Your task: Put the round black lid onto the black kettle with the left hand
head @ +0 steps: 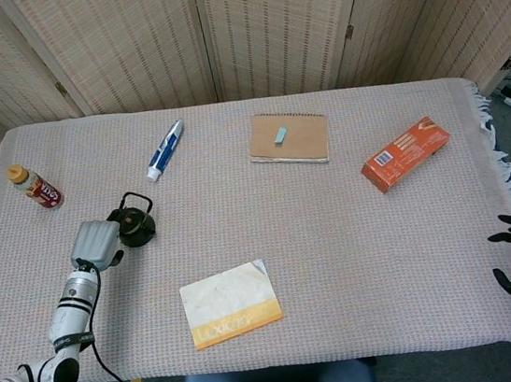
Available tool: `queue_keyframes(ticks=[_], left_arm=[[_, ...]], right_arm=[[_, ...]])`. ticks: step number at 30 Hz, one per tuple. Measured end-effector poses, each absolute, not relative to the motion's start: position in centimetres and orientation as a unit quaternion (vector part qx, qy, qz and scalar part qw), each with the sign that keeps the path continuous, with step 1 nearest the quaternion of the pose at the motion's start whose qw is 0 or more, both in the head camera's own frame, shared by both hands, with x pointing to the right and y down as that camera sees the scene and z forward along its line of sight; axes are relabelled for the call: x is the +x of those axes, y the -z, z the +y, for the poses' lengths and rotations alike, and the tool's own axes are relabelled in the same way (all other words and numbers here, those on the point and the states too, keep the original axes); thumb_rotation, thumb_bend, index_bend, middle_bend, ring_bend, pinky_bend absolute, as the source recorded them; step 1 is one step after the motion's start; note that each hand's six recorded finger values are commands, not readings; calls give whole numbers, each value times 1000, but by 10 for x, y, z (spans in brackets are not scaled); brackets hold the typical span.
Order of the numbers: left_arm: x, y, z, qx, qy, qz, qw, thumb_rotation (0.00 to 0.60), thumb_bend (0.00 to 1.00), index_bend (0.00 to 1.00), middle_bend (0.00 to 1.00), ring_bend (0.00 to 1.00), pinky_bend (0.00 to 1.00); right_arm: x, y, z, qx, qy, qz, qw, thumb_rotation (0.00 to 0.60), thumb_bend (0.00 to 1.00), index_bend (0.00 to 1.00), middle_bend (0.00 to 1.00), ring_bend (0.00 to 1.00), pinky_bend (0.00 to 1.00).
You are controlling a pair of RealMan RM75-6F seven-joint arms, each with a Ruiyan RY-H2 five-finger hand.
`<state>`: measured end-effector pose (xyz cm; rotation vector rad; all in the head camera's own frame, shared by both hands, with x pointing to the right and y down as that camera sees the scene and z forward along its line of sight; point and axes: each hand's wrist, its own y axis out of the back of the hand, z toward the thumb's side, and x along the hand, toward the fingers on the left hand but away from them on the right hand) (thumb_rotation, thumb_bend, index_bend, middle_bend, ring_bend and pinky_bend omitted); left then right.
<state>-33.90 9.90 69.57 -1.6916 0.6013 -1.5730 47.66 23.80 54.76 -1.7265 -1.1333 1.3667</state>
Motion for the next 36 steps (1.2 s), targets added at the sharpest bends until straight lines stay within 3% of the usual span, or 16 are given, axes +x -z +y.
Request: queue_keyframes(ticks=[26, 30, 36], left_arm=[[-332, -708, 117, -672, 610, 221, 357, 600, 272, 209, 200, 775, 887], [-338, -695, 109, -667, 602, 255, 357, 600, 271, 222, 205, 693, 871], [-365, -665, 104, -644, 597, 323, 352, 600, 272, 250, 205, 449, 650]], right_arm=[[476, -547, 238, -659, -521, -432, 327, 600, 372, 310, 170, 237, 64], [477, -545, 236, -658, -521, -433, 330, 600, 371, 310, 170, 237, 64], [480, -542, 234, -654, -527, -429, 332, 600, 371, 311, 170, 235, 64]])
